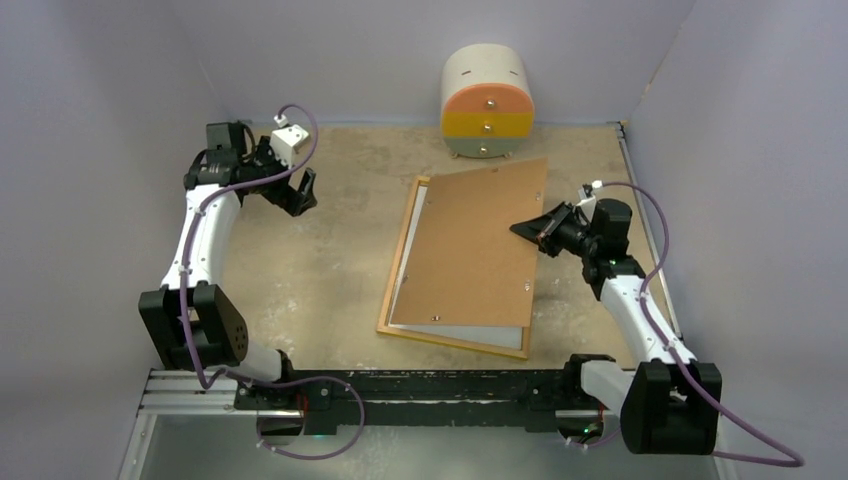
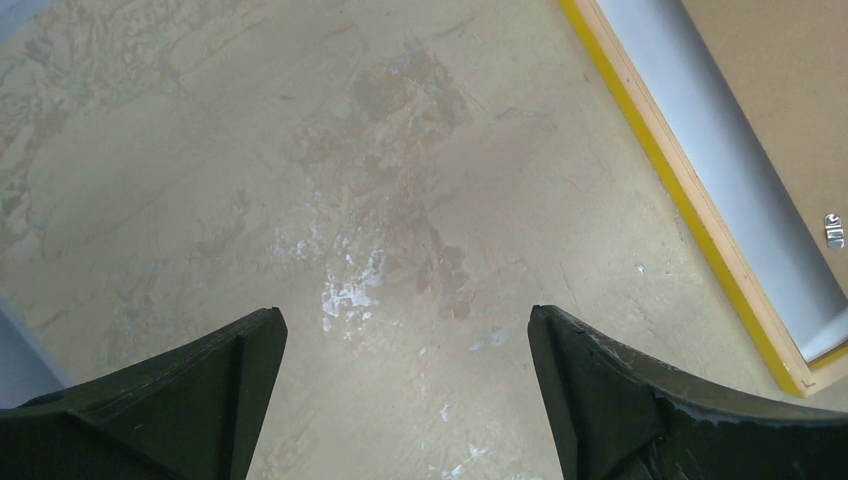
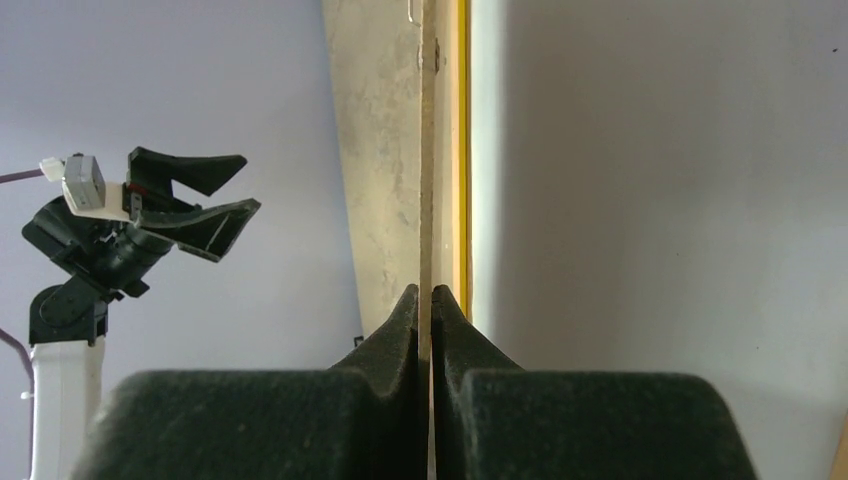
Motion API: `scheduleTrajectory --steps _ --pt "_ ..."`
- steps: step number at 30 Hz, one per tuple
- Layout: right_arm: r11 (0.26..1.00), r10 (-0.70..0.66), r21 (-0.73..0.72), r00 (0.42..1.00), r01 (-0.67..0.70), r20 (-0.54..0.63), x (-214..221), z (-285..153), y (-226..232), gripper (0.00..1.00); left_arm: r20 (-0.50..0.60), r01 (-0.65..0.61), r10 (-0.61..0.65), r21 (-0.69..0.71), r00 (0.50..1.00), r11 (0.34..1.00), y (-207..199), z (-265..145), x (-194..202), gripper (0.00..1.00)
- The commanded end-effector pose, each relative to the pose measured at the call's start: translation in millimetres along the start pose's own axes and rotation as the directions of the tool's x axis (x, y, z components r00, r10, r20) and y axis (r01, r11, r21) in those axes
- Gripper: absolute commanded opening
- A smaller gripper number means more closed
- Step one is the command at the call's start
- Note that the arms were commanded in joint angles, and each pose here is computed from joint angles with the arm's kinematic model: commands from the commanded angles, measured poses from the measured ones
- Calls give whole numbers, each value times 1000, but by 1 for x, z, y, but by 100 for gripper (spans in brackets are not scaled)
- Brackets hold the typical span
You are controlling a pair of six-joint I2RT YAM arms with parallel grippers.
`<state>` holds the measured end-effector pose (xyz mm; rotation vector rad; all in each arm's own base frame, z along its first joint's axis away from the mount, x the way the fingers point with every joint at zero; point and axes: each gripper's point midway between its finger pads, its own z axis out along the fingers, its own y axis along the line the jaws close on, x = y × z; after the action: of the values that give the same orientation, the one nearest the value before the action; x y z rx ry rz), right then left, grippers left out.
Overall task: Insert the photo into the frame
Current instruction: Place the photo frame item in the photo frame.
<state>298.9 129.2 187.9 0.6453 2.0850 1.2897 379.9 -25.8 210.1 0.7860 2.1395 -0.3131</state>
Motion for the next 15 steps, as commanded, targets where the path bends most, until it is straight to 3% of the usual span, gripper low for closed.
scheduleTrajectory --steps 1,15 --pt "986 -97 -134 995 99 24 -13 -4 31 0 -23 -37 38 24 999 999 -7 8 7 99" --pt "983 -115 -147 993 112 -14 -15 16 10 0 -49 -60 63 58 997 996 -23 23 10 100"
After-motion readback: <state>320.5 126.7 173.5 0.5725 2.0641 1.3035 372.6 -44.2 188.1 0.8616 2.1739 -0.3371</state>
